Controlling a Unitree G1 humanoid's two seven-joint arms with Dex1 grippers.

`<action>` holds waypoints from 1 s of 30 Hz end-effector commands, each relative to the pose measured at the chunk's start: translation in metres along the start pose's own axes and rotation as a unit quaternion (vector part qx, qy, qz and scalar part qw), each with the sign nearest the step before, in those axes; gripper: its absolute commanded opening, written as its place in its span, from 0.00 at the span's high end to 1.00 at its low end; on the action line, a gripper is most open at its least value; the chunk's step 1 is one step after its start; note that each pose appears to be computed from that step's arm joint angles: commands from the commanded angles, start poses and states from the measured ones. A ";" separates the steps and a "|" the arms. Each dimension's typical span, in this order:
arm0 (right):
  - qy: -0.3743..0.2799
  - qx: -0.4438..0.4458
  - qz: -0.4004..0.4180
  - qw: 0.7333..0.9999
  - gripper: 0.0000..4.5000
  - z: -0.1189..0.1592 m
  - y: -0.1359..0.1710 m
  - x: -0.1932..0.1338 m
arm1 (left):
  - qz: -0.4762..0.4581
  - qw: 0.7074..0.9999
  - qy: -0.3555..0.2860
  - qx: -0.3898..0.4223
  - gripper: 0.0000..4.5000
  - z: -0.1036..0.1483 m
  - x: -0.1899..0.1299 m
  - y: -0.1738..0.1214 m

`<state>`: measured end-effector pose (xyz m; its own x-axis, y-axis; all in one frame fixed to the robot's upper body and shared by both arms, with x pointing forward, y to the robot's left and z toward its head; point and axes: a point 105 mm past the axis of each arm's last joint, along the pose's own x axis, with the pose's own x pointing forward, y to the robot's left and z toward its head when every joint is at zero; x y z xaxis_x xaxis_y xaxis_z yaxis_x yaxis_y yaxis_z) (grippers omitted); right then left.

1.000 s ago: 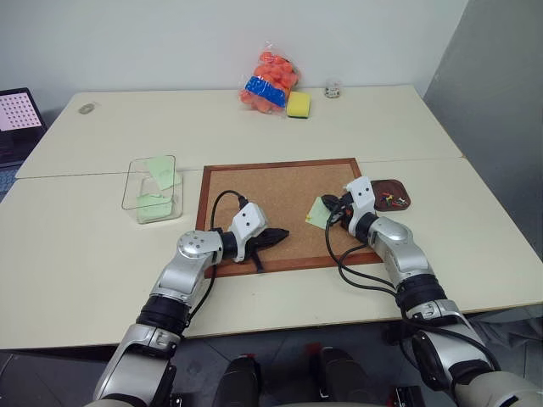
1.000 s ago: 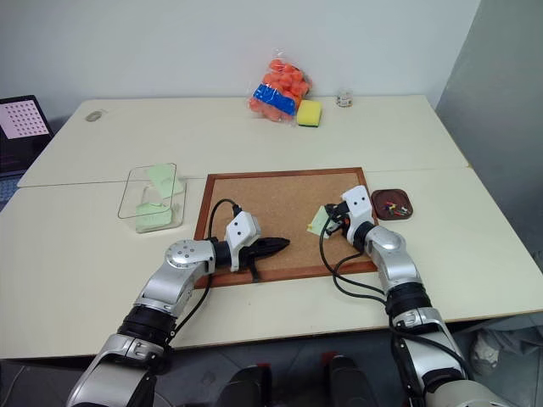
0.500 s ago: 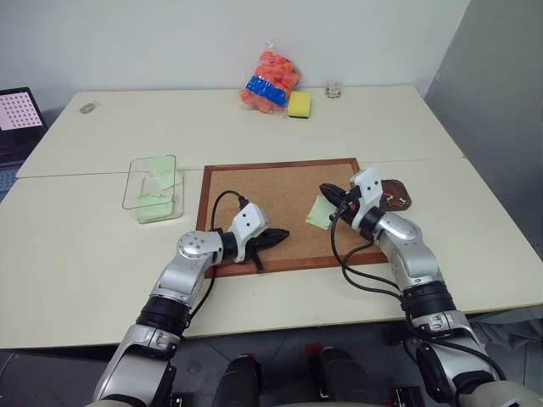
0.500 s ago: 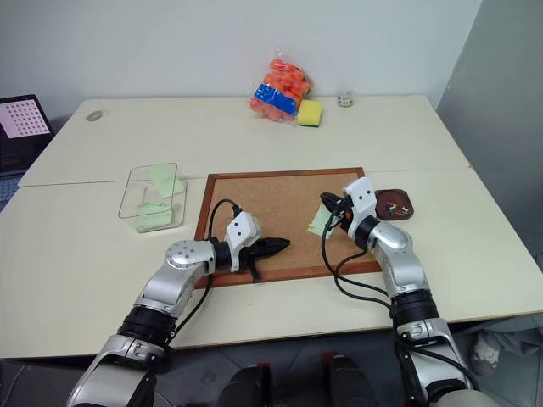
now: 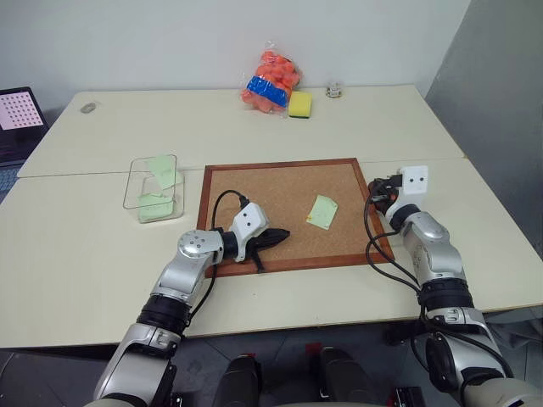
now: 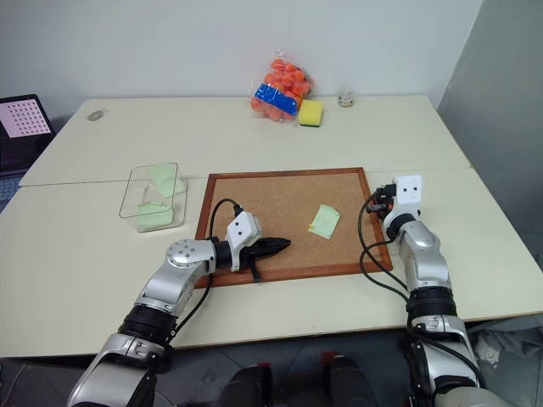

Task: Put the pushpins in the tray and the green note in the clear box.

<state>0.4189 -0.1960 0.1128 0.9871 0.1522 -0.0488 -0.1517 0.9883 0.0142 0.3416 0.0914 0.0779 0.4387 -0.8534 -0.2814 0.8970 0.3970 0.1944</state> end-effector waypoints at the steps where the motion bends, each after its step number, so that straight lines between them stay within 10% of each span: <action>1: -0.021 0.006 -0.019 1.000 0.99 0.020 -0.011 0.005 | -0.015 0.999 0.028 -0.009 1.00 -0.014 0.001 -0.005; 4: -0.019 0.007 -0.022 1.000 0.99 0.020 -0.013 0.006 | -0.015 0.999 0.028 -0.008 1.00 -0.014 0.000 -0.005; 23: -0.042 -0.006 -0.035 0.998 0.04 0.029 -0.020 0.006 | -0.016 0.999 0.030 -0.004 1.00 -0.013 0.000 -0.004; 30: -0.066 -0.045 0.161 0.984 0.01 0.032 0.044 -0.013 | -0.016 0.999 0.029 -0.003 1.00 -0.014 0.001 -0.006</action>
<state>0.4135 -0.1762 0.1285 0.9454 0.3259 0.0070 -0.3251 0.9443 -0.0507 0.3419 0.0907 0.0781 0.4274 -0.8586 -0.2832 0.9022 0.3846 0.1954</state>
